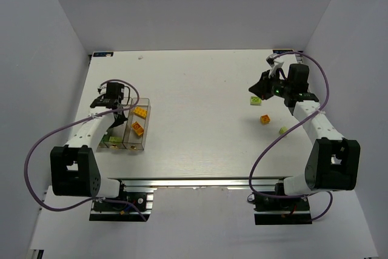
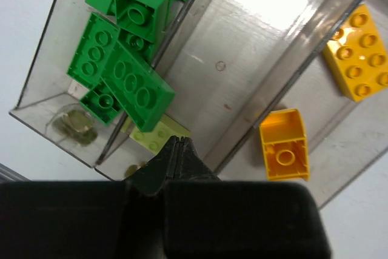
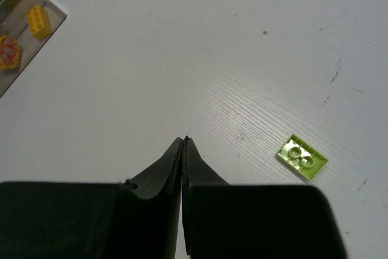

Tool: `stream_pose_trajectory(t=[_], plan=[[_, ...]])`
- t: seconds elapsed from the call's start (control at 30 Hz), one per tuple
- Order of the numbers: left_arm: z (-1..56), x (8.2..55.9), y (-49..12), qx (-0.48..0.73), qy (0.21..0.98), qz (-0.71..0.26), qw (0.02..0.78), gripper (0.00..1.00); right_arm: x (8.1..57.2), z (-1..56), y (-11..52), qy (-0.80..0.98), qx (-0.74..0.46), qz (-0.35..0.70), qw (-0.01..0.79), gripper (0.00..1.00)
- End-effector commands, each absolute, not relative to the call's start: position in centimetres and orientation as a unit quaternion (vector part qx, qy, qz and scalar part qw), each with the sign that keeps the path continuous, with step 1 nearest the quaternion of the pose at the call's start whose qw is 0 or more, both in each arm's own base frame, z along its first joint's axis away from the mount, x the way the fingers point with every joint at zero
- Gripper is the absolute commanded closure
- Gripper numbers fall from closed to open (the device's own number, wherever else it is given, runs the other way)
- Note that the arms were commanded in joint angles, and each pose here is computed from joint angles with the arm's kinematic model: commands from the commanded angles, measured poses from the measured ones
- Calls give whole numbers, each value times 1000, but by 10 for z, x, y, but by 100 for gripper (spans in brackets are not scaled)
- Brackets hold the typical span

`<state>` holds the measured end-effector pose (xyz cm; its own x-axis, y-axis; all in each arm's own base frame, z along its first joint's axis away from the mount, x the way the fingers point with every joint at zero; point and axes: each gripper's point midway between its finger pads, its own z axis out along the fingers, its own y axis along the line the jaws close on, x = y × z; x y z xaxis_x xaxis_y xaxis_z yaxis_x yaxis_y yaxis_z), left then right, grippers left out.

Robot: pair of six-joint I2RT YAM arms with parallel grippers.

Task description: Sort the legos into containers by color

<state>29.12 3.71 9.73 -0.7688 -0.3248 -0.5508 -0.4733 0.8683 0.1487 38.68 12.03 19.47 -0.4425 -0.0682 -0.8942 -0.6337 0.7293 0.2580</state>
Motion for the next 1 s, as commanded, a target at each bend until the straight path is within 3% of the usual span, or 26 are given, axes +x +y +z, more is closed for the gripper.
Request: stream_pose_trajectory(t=[0.0,0.43,0.8,0.97], plan=[[107,307,51,-199,923,162,287,93,384,199,122,787,-225,300,489,95],[111,312,64,-202,919,176,290,76,380,198,122,789,-219,298,491,95],[119,295,89,-228,904,217,288,47,382,193,122,792,-219,301,484,96],[122,292,96,-239,900,222,290,46,381,192,122,792,-219,302,484,96]])
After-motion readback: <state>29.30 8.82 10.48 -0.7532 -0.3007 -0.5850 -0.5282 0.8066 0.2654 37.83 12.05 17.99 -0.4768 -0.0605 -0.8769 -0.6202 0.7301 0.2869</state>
